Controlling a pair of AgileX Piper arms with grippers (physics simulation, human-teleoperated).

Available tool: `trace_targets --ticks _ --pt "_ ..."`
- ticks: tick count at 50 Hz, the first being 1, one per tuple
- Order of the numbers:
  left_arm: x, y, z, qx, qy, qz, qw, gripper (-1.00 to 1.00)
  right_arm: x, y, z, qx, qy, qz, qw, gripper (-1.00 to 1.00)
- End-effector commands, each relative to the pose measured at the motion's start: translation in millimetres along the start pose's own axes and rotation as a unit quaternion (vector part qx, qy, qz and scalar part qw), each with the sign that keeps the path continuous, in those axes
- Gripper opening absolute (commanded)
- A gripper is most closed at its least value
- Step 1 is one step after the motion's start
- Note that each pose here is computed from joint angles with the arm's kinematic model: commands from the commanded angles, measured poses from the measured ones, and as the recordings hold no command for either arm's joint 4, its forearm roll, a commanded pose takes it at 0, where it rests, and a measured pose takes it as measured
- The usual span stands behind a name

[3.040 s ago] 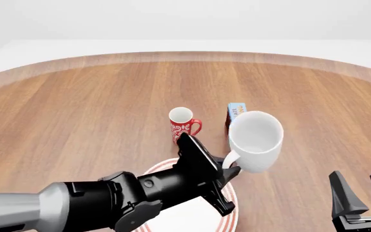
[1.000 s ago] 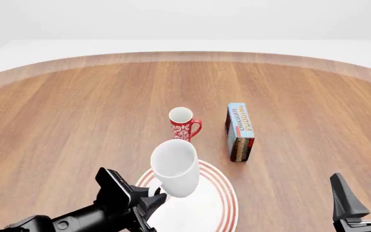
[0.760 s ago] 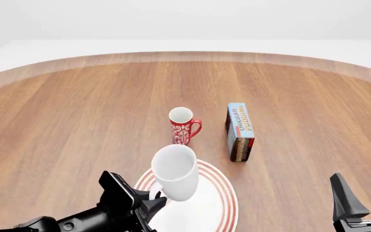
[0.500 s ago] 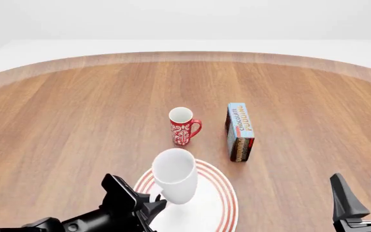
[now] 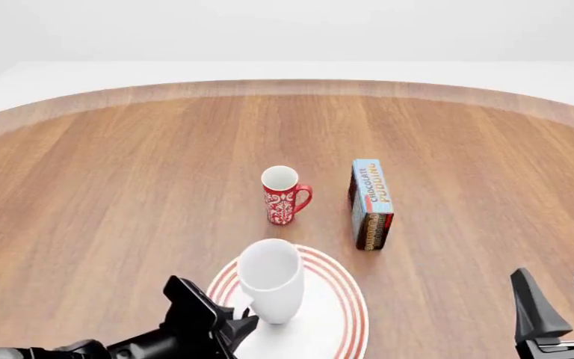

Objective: Pick up the white mug and put it on the plate, and put the chocolate pudding to the right of the plate.

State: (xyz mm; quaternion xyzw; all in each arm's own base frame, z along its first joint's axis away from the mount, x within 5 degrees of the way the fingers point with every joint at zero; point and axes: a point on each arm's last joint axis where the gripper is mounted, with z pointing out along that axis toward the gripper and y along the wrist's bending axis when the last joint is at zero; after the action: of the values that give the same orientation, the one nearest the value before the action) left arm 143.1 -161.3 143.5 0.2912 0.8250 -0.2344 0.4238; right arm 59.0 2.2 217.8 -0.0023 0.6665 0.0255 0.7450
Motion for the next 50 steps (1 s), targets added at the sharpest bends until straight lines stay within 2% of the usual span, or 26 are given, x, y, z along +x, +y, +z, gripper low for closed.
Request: trace_targets --ticks 1,29,30,50 --pt "3.4 -0.1 3 0.001 0.002 -0.004 1.0 -1.0 0 0 0 0.0 0.0 0.0 1.0 1.0" --pt "16.4 0.2 9 0.003 0.012 -0.019 0.9997 -1.0 0 0 0 0.0 -0.001 -0.001 1.0 1.0" --pt "15.9 0.7 9 0.002 0.012 -0.019 0.9997 1.0 0 0 0 0.0 -0.001 -0.001 1.0 1.0" --pt "18.2 2.6 6 -0.001 0.011 -0.023 0.9997 1.0 0 0 0 0.0 -0.001 -0.001 1.0 1.0"
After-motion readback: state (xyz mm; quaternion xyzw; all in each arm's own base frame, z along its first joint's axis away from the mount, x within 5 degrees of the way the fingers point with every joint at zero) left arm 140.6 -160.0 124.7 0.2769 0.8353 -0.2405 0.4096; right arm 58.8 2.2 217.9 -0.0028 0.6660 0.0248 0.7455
